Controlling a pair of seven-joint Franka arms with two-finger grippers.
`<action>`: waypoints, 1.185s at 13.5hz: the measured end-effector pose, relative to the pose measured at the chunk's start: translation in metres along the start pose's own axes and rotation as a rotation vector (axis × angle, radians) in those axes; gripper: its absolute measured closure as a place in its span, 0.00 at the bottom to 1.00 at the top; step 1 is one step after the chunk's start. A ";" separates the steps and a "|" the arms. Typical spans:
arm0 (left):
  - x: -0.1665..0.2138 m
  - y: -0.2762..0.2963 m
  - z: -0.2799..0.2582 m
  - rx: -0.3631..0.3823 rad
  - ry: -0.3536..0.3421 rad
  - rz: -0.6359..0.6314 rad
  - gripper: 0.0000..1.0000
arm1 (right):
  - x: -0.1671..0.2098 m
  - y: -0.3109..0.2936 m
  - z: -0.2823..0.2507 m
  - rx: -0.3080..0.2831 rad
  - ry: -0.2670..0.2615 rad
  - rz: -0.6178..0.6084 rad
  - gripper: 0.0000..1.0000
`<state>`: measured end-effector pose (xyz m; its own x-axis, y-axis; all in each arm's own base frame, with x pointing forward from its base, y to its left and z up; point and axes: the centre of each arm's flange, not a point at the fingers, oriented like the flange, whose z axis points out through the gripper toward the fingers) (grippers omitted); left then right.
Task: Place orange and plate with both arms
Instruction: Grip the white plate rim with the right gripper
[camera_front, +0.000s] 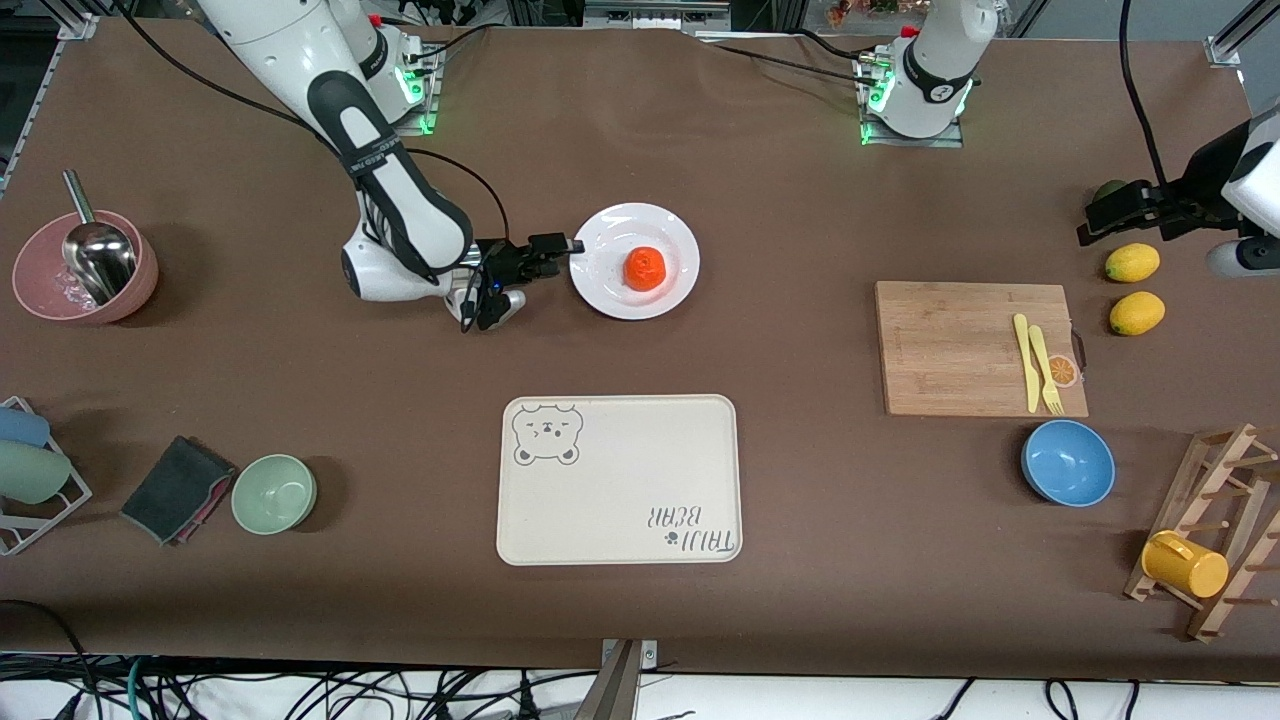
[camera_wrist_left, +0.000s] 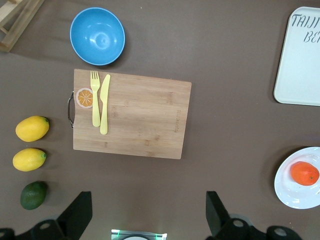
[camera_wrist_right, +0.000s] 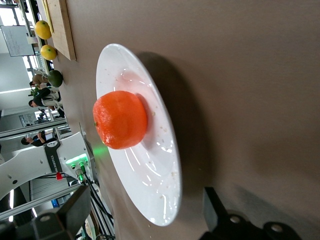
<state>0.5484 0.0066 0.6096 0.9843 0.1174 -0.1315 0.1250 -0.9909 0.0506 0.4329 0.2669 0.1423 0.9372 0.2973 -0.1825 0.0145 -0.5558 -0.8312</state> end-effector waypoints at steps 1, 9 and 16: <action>0.000 -0.003 -0.002 -0.001 0.005 -0.004 0.00 | 0.000 0.004 0.000 0.013 0.006 0.017 0.01; 0.002 -0.025 -0.006 -0.008 0.016 -0.050 0.00 | -0.005 0.024 0.025 0.097 0.052 0.036 0.16; 0.002 -0.023 -0.007 -0.028 0.019 -0.048 0.00 | 0.001 0.025 0.046 0.062 0.043 0.025 0.70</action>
<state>0.5483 0.0302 0.6151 0.9793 0.1662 -0.1153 0.1752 -0.9819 0.0723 0.4184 0.2893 0.0968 0.9511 0.2498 -0.1815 -0.0291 -0.5128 -0.8580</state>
